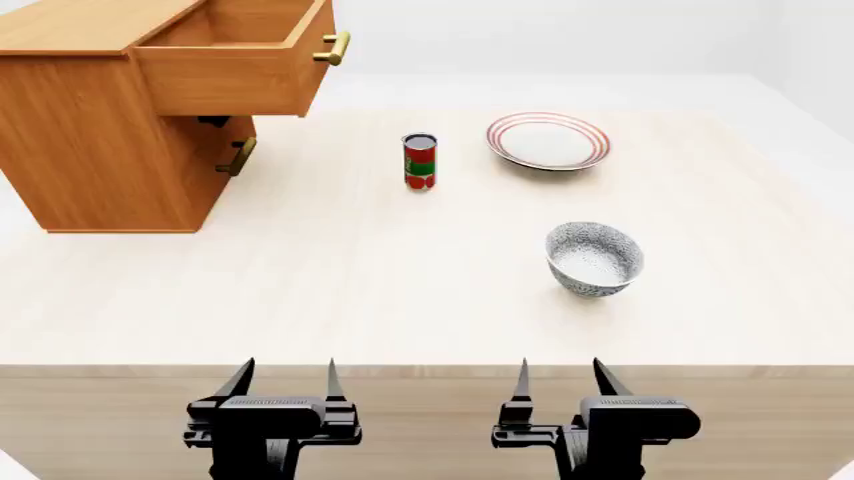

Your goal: Put the bowl in the top drawer of the cabinet.

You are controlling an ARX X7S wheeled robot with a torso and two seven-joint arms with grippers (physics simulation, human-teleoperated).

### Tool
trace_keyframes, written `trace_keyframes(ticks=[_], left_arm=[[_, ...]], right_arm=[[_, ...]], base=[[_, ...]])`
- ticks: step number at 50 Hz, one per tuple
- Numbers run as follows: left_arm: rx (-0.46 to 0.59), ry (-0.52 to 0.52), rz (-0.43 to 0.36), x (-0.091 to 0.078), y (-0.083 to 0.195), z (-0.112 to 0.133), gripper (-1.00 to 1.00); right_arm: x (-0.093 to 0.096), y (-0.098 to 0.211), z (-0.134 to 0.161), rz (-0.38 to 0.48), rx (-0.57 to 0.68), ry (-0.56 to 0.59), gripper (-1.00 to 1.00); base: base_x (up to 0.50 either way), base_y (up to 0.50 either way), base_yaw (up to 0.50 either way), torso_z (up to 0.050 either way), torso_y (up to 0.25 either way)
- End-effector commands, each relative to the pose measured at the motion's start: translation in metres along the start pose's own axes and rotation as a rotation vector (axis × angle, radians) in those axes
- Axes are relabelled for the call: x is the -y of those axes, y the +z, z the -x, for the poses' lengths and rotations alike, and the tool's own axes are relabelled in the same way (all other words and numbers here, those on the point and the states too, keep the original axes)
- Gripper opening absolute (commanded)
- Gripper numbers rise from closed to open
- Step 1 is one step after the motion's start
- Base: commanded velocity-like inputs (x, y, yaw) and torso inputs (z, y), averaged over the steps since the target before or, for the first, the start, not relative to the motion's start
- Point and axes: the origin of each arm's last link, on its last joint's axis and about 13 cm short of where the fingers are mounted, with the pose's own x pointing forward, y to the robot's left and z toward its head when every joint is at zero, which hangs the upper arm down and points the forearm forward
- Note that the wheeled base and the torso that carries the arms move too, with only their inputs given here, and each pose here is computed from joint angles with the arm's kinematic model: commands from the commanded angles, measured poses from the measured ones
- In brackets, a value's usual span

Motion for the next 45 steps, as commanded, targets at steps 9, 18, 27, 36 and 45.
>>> trace_keyframes(ticks=[9,18,27,36,45], left_arm=[[0.0,0.004,0.009,-0.0002,0.0006,0.0001,1.0],[-0.002,-0.012,0.019,-0.0005,-0.0013,-0.0004,1.0],[-0.006,-0.014,0.021,-0.0003,-0.0022,-0.0005,1.0],[-0.007,-0.015,0.021,-0.0005,-0.0019,-0.0002,1.0],[-0.009,-0.016,0.022,-0.0004,-0.0018,-0.0001,1.0]], right_arm=[[-0.0017,0.0009,-0.0025,0.015,-0.001,0.002,1.0],[-0.0015,0.0011,-0.0011,0.032,0.006,0.006,1.0],[-0.0027,0.0017,-0.0027,0.024,0.014,0.006,1.0],[-0.0021,0.0013,-0.0017,0.027,0.011,0.006,1.0],[-0.0023,0.0015,-0.0021,0.027,0.011,0.006,1.0]], base=[[0.0,0.02,0.0,0.0,0.0],[0.0,0.5,0.0,0.0,0.0],[0.0,0.06,0.0,0.0,0.0],[0.0,0.38,0.0,0.0,0.0],[0.0,0.5,0.0,0.0,0.0]])
